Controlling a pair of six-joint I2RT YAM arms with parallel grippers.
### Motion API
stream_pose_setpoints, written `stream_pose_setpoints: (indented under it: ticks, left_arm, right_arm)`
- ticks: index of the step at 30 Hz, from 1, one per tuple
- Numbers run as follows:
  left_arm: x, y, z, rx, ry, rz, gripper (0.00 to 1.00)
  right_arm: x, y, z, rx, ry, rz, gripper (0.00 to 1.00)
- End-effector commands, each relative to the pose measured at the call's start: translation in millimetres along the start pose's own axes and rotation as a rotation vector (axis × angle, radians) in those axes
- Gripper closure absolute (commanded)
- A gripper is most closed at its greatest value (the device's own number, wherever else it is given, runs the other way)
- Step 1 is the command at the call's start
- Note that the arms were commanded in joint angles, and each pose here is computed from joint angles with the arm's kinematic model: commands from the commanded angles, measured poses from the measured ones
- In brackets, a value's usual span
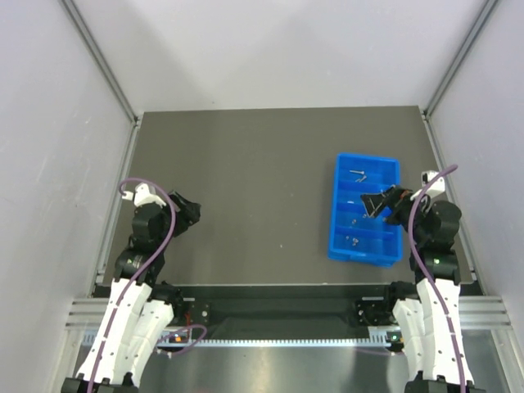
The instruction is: Sort the screws and nuts into containers
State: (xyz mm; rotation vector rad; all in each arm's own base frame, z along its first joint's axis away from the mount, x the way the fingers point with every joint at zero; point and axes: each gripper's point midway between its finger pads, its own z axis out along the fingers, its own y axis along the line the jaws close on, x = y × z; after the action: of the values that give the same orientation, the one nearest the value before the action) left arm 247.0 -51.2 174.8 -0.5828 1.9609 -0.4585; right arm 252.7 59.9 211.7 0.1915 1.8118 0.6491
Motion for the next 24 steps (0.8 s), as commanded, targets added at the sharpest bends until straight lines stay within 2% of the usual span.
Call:
stream_pose_setpoints:
  ticks: [1,24]
  left_arm:
    - [-11,-7,-2,0.023,-0.035,-0.003,0.21]
    - [-7,-6,4,0.005,-0.008,-0.004,0.21]
  right_arm:
    - [-14,11,1,-0.038,-0.035,-0.039,0.00]
    - [-2,-4,7,0.014,0.007,-0.016,0.00]
